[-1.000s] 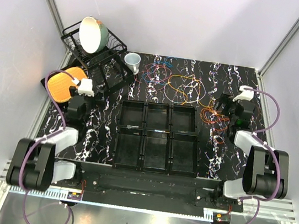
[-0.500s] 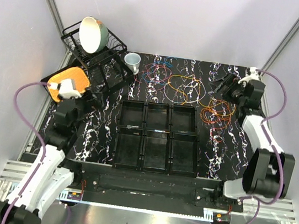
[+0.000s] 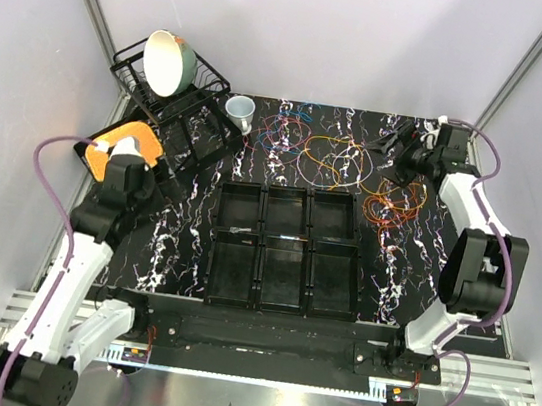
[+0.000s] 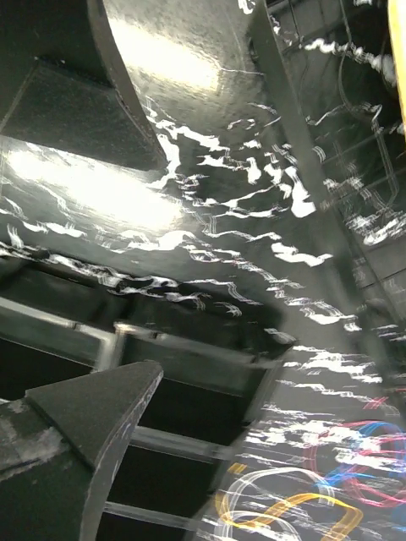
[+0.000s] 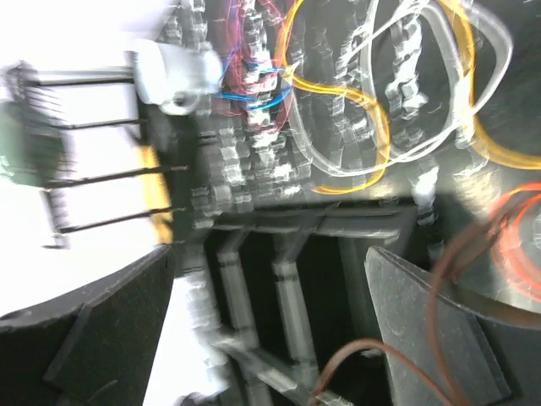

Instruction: Untangle the cables

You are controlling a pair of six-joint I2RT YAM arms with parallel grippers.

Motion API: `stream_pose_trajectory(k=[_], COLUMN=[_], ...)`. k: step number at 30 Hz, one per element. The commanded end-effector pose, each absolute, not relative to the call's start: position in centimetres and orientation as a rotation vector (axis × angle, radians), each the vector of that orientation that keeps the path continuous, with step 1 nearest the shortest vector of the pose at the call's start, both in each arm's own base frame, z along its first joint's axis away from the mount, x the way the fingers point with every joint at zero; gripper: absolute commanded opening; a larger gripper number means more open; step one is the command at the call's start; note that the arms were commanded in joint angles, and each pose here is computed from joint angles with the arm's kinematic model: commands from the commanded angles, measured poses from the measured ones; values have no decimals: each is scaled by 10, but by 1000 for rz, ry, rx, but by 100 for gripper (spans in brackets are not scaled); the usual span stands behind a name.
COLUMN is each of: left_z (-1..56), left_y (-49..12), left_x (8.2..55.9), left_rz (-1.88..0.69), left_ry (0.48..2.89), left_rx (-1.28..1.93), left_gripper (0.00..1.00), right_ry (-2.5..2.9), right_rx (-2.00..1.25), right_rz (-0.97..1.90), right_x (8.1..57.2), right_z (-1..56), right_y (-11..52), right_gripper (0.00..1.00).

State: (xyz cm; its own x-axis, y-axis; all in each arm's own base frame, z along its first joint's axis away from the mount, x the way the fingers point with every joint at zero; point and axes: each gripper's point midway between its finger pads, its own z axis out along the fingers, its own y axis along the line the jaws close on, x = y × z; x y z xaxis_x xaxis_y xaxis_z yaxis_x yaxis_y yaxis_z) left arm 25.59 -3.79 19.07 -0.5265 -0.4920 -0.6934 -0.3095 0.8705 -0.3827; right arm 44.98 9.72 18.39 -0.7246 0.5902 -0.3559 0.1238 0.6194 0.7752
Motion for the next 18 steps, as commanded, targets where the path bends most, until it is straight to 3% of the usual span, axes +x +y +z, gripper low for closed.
stream_pose_trajectory(k=[1,3,5,8,18], left_z=[186,179,166,172,246], left_y=[-49,-46,-41,-67,-250], left_x=[243,243,243,246,257], left_rz=[-253,-210,-175,-338,-908], left_ry=[2353,2386,2398,2381,1977], left_rx=[-367,-322,-335,-276,123], left_gripper=[99,99,99,97,95], right_ry=[2169,2045,1851,1889,1854], right_rx=[740,849,743,625,488], right_rz=[1428,1555,1656,1512,1502], right_x=[428,421,428,429,408], right_z=[238,263,306,320,376], right_y=[120,122,120,121,127], right_gripper=[100,100,100,99,100])
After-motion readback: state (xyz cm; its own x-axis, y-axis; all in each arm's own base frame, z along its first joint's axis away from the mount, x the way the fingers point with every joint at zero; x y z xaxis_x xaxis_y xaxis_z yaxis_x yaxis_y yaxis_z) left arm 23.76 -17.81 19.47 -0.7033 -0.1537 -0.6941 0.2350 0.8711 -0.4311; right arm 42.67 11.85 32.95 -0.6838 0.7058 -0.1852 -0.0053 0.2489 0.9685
